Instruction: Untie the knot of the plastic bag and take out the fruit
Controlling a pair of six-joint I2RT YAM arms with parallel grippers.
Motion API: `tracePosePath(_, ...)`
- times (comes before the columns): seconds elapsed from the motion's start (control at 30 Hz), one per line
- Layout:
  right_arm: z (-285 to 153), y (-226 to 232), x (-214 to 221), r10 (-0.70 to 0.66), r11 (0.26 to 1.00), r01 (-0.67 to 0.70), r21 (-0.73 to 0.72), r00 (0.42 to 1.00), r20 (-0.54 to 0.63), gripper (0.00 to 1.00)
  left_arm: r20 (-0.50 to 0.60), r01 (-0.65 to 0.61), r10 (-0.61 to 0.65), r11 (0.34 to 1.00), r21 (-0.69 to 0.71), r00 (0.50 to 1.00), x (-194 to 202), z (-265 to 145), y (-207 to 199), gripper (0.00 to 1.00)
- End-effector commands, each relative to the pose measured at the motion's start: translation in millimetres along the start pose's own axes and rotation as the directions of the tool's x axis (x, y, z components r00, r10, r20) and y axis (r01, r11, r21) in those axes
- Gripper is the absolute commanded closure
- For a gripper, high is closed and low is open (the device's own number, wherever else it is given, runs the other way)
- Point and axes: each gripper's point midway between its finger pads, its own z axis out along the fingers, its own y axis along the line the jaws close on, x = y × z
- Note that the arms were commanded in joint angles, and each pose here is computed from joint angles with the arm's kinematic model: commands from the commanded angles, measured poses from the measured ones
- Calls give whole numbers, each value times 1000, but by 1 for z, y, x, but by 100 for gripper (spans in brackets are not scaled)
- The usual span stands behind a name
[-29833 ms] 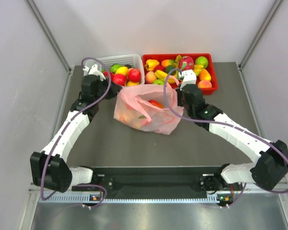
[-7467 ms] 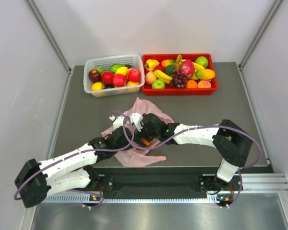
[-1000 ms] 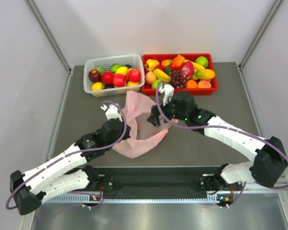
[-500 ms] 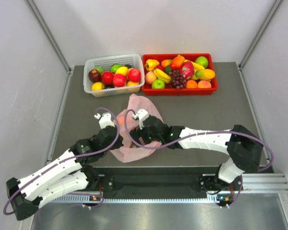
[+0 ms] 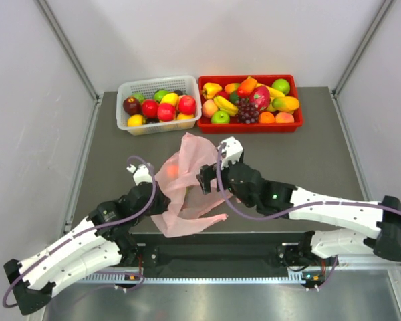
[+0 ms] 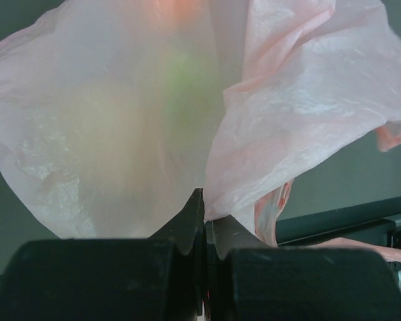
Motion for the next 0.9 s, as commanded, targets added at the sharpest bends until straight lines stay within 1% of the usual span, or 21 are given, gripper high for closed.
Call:
tracePosePath(0.0,-15,34,-9,37,979,-31,-200,999,29,5,-2,-1,1,998,65,1000,-1,-2,-11,100)
tracePosePath(0.03,-17,44,-3,45,966,-42,-255,999,5,11,11,-2,1,996,88,1000,-5,-3,-16,100)
tracePosePath(0.07,-17,52,-1,56,957,-53,-284,998,0,31,10,-6,5,995,99,1000,-4,-4,-18,100)
tracePosePath(0.13,-17,66,13,65,936,-72,-345,997,-32,61,18,-13,11,994,110,1000,-7,-5,-22,100)
tracePosePath(0.17,-17,75,12,88,923,-90,-374,996,-23,89,21,-13,11,993,113,1000,-8,-5,-23,100)
tracePosePath(0.2,-17,80,15,96,915,-99,-392,995,-28,98,26,-17,14,994,111,1000,-10,-5,-23,100)
tracePosePath(0.23,-16,84,22,103,910,-112,-400,994,-44,100,31,-22,19,994,107,999,-12,-5,-23,100)
tracePosePath(0.3,-10,93,38,96,909,-119,-398,992,-79,100,49,-21,16,995,100,999,-19,-7,-25,100)
tracePosePath(0.33,-4,95,51,95,913,-130,-386,989,-109,100,54,-24,19,995,96,998,-21,-7,-25,100)
tracePosePath(0.4,6,93,64,110,926,-151,-346,985,-134,100,75,-21,14,995,96,997,-29,-10,-29,100)
tracePosePath(0.43,16,87,78,121,943,-162,-290,981,-154,100,95,-19,11,997,78,995,-34,-9,-27,100)
tracePosePath(0.47,22,83,85,124,953,-162,-255,980,-158,100,119,-11,2,998,69,993,-42,-12,-29,100)
tracePosePath(0.5,27,79,91,127,961,-162,-225,979,-162,100,120,-12,7,999,38,993,-43,-11,-25,100)
tracePosePath(0.53,36,69,100,134,975,-158,-153,978,-160,100,155,9,-6,1000,-13,988,-51,-10,-18,96)
tracePosePath(0.57,41,63,103,138,981,-157,-117,978,-156,100,179,28,-21,999,-35,984,-59,-13,-17,90)
tracePosePath(0.6,44,58,105,143,984,-158,-88,978,-152,100,163,21,-5,995,-101,987,-56,-12,-6,82)
tracePosePath(0.63,48,54,109,156,984,-168,-67,977,-148,100,216,62,-25,985,-162,976,-66,-14,4,71)
tracePosePath(0.67,52,49,110,164,983,-173,-54,976,-147,100,235,87,-39,976,-198,971,-72,-20,9,50)
tracePosePath(0.73,55,45,115,164,984,-173,-45,974,-155,100,255,115,-43,955,-273,966,-75,-24,22,31)
tracePosePath(0.77,57,41,114,171,983,-178,-35,973,-153,100,291,134,-46,947,-291,956,-83,-28,25,15)
tracePosePath(0.87,59,33,117,168,984,-175,-29,973,-159,100,360,187,-65,930,-317,931,-93,-36,35,1)
